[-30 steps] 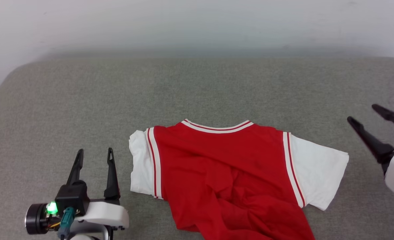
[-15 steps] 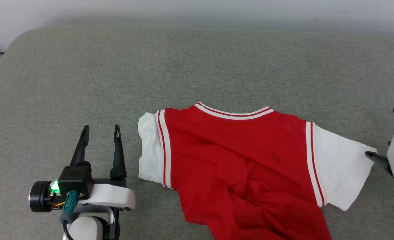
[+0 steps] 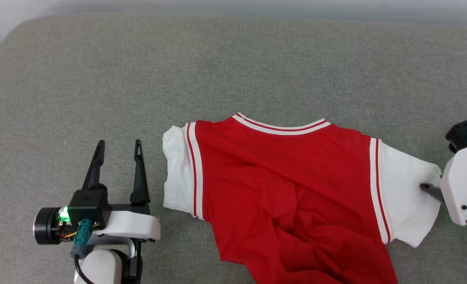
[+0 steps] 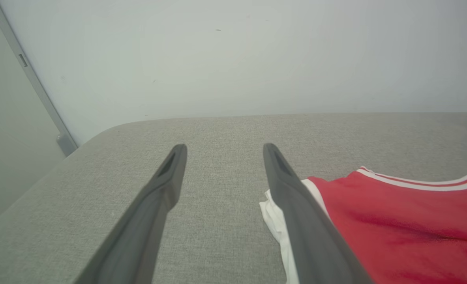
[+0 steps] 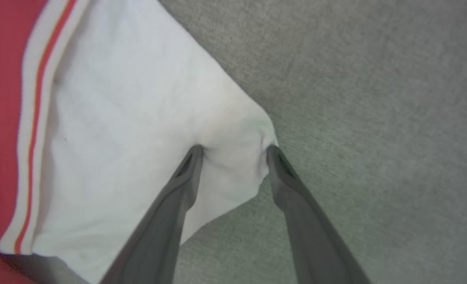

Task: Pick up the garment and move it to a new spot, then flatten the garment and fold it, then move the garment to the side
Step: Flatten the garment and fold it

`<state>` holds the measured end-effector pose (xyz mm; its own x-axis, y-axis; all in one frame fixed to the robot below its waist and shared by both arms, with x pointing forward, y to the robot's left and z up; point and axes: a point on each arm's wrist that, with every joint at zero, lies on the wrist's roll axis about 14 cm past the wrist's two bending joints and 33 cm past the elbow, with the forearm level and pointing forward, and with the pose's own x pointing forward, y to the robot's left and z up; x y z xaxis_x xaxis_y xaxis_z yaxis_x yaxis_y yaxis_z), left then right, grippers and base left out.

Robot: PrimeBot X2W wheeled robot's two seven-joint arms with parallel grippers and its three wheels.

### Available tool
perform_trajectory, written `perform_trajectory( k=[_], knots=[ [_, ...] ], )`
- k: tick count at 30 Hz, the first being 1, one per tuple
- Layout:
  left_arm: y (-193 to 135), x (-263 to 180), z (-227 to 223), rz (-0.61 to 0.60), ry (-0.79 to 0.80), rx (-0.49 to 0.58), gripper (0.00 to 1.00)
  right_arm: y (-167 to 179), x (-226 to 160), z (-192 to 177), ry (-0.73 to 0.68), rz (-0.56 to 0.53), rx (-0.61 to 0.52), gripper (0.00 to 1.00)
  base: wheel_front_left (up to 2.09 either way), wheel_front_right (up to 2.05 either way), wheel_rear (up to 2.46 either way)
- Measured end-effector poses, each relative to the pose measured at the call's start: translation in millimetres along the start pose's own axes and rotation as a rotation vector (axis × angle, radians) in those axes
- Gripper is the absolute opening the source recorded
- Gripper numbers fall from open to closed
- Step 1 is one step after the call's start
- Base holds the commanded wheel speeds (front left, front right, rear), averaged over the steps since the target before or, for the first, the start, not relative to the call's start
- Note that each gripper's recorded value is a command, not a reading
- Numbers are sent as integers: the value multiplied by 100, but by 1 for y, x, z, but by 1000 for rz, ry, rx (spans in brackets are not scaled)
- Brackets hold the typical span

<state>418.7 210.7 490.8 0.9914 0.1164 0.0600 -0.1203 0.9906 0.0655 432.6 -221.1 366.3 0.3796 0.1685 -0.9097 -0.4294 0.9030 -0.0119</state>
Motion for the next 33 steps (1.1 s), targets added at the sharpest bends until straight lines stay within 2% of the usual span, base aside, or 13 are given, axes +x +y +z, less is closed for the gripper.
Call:
perform_trajectory(
  k=[4,9,10,15,19,20,21,24,25,29,30,31,33],
  knots=[
    [-1,0,3,-3,-8,-1,100,-9,-8,13,-77,-24,20,0,0,0,0],
    [-3,-3,13,-14,-34,-4,100,-58,-36,14,-147,-146,86,0,0,0,0],
    [-4,-5,16,-16,-40,-5,100,-77,-46,7,-149,-195,118,0,0,0,0],
    [-4,-10,19,-19,-45,-8,100,-102,-55,-24,-98,-263,184,0,0,0,0],
    [-4,-10,21,-21,-50,-9,100,-101,-47,-54,-54,-263,271,0,0,0,0],
    [-4,-11,21,-21,-49,-9,100,-97,-43,-55,-66,-252,286,31,0,0,0],
    [-3,-11,21,-22,-49,-8,100,-94,-41,-52,-87,-244,298,100,0,0,0],
    [-3,-11,22,-35,-52,3,100,-94,-46,-38,-193,-254,288,100,0,0,0],
    [-3,-10,26,-56,-65,22,100,-104,-66,-7,-373,-309,214,100,0,0,0],
    [-3,-1,45,-84,-120,23,100,-111,-106,42,-666,-371,137,100,0,0,0],
    [-5,1,49,-96,-133,19,100,-109,-113,50,-721,-376,122,100,0,0,0],
    [-11,10,61,-149,-164,26,100,-98,-135,69,-876,-378,94,100,0,0,0],
    [-15,20,67,-181,-179,27,100,-91,-150,80,-976,-382,78,100,0,0,0]
  ],
)
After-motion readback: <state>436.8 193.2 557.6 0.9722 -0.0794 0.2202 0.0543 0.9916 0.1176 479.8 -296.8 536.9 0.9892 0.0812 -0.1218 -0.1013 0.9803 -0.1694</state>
